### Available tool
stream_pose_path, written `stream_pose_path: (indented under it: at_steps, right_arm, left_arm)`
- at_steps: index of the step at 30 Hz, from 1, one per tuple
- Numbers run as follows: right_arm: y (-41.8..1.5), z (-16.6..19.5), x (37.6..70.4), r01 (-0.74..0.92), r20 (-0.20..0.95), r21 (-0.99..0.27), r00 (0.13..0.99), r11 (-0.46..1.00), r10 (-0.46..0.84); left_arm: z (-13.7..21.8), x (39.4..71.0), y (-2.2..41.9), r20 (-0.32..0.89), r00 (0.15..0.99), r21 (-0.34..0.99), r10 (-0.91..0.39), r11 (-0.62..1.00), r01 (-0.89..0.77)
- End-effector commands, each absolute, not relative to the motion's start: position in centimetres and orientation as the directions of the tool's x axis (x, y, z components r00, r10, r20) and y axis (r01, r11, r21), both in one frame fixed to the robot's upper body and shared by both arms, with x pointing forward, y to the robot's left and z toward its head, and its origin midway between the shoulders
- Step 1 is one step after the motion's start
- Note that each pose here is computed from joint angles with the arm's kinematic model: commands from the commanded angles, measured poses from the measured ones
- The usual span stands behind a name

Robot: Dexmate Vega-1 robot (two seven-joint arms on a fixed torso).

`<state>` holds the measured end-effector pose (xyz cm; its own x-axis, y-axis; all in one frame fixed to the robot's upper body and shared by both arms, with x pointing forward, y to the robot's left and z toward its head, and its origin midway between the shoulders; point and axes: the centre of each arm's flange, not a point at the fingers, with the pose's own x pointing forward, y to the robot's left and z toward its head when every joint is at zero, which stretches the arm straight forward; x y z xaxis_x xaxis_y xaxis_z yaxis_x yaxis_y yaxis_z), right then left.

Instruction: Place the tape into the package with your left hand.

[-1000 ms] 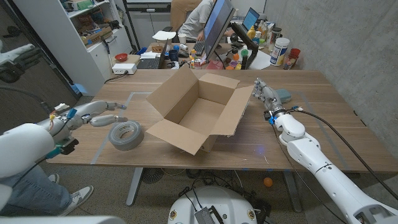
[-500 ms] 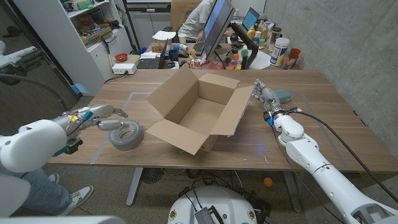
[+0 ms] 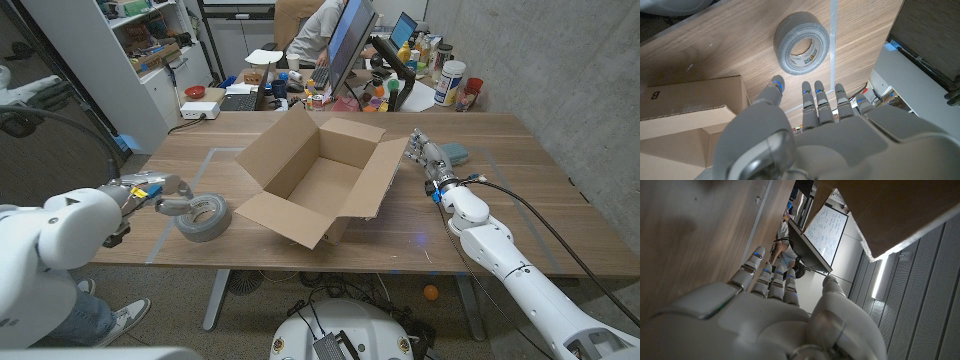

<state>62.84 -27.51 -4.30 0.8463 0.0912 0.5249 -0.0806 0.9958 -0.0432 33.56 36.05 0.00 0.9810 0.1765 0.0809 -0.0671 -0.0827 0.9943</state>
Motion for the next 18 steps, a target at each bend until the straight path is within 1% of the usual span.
stream_pose_path:
  at_steps: [1, 5, 8, 13, 18]
  right_arm:
    - [-27.4, -4.3, 63.0, -0.088, 0.525, -0.041, 0.845, 0.995, 0.097]
    - [-27.3, -4.4, 63.1, -0.091, 0.521, -0.045, 0.848, 0.995, 0.101]
    - [-27.3, -4.4, 63.0, -0.090, 0.518, -0.048, 0.849, 0.995, 0.102]
    - [-27.3, -4.4, 63.0, -0.089, 0.514, -0.055, 0.851, 0.995, 0.105]
    - [-27.4, -4.4, 63.0, -0.086, 0.511, -0.057, 0.853, 0.995, 0.103]
  left_arm:
    - [-0.3, 32.6, 37.0, 0.115, 0.947, 0.989, 0.300, -0.120, -0.082]
    - [-0.6, 32.8, 37.6, 0.152, 0.926, 0.983, 0.345, -0.151, -0.106]
    - [-0.8, 33.4, 38.4, 0.182, 0.911, 0.980, 0.369, -0.141, -0.139]
    - [-0.8, 35.4, 39.7, 0.214, 0.905, 0.976, 0.368, -0.109, -0.186]
    - [-0.5, 37.2, 39.9, 0.229, 0.909, 0.973, 0.349, -0.094, -0.209]
